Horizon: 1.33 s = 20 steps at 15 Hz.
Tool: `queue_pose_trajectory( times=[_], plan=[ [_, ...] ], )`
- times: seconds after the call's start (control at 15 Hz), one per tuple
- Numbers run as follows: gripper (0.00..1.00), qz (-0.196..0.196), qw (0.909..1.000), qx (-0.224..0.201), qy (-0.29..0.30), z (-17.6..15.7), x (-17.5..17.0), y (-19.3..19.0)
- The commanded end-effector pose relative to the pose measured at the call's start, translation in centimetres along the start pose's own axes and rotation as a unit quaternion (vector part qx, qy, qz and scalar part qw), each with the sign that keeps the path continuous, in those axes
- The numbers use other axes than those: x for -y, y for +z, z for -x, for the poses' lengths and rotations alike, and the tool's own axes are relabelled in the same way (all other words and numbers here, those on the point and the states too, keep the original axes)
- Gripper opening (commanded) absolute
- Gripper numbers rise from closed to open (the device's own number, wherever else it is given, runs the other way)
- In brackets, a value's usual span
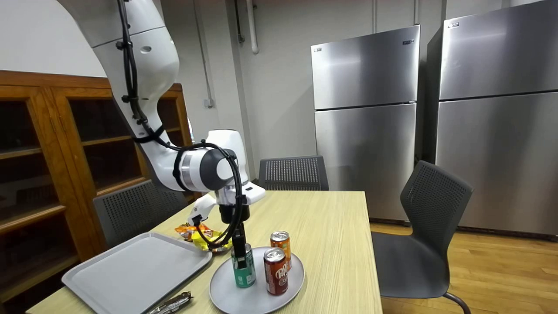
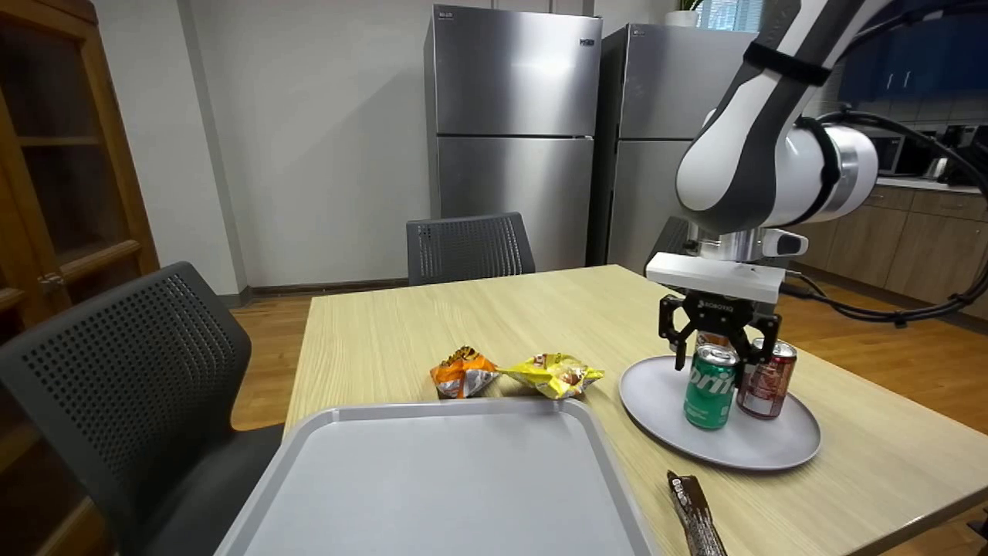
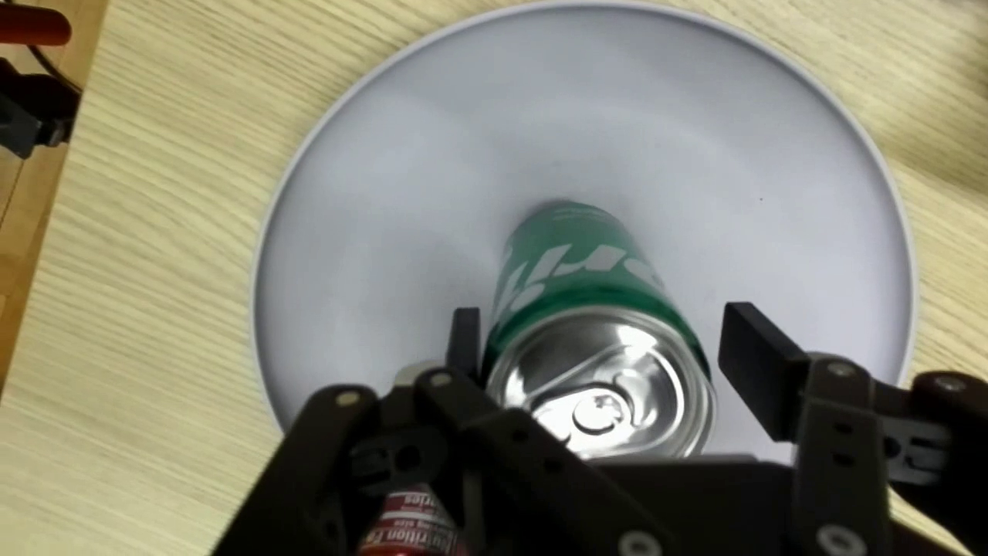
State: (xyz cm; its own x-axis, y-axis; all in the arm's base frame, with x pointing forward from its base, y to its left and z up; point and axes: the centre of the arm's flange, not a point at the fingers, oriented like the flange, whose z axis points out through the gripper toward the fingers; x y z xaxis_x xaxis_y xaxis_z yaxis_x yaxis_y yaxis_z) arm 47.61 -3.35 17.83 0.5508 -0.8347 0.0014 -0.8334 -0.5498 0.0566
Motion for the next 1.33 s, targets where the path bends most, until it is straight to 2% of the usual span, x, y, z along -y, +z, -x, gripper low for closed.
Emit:
queue_pose_trajectory(
  times=[0.0, 0.13, 0.67, 1.0, 1.27],
  plan=[
    [0.49, -0.002, 1.0000, -0.004, -0.008, -0.3, 0.0, -0.5],
    [0.38, -0.004, 0.9999, -0.007, -0.009, 0.0, -0.1, -1.0],
    [0.38, -0.019, 0.9984, -0.032, -0.043, 4.0, 1.4, -5.5],
    [0.38, -0.025, 0.9939, -0.042, -0.099, 8.8, 4.2, -8.6],
    [0.38, -0.027, 0.9868, -0.039, -0.155, 13.8, 7.4, -10.3]
  ],
)
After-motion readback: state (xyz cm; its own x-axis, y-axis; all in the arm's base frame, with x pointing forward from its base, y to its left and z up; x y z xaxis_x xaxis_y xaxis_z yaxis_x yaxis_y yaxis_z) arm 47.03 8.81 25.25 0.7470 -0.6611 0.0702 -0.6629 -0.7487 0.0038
